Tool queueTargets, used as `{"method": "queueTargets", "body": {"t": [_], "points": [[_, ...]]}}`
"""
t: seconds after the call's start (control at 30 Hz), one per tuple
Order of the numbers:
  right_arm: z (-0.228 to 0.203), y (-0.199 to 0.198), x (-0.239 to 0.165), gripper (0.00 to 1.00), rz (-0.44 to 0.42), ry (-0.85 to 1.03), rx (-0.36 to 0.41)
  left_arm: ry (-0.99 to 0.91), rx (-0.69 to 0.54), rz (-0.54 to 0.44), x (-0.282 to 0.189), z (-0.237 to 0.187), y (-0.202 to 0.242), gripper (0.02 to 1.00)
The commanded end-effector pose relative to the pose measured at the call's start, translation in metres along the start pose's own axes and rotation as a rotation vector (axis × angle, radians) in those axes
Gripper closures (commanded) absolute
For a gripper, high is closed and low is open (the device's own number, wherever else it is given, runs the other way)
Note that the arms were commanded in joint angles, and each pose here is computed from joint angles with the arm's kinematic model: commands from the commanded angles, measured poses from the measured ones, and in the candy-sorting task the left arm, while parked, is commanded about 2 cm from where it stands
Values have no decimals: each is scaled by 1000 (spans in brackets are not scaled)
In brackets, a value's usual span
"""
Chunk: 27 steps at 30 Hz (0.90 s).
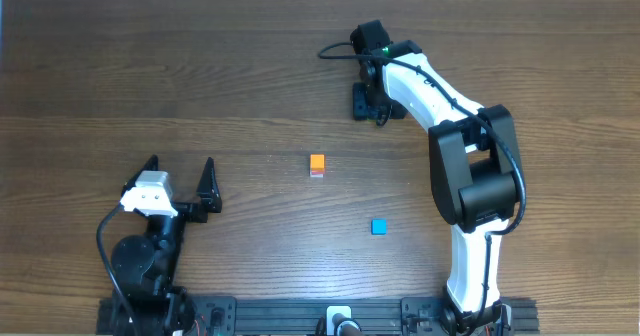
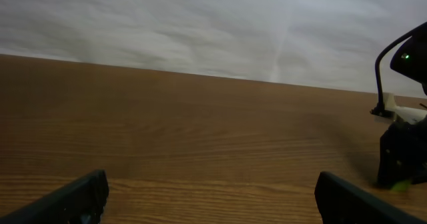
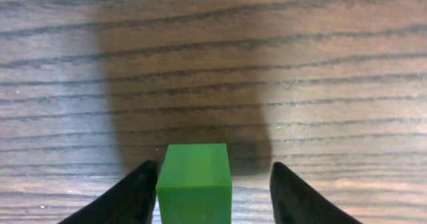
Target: Stack Cubes
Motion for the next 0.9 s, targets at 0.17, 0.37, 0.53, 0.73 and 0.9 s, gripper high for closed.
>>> {"method": "queueTargets", "body": {"t": [0.17, 0.37, 0.53, 0.73, 0.9], "points": [[6, 2, 2, 695, -2, -11, -3, 2, 14, -6, 0, -2, 0, 20], [7, 5, 2, 768, 1, -19, -4, 2, 14, -6, 0, -2, 0, 20], [8, 11, 1, 831, 27, -21, -10, 2, 14, -6, 0, -2, 0, 20], [10, 21, -36, 895, 54, -69, -16, 2, 14, -6, 0, -2, 0, 18], [-4, 46, -102, 928, 85, -135, -46, 2, 14, -6, 0, -2, 0, 18]]}}
Point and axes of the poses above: each gripper's point midway between its finger pads, its own x axis out along the fingers, its own y axis along the line the jaws close on, z = x × y, the point moved 1 cm from there along -x, back along the fingers, and after that the axes turned 9 degrees about -x, right-handed, at the moved point
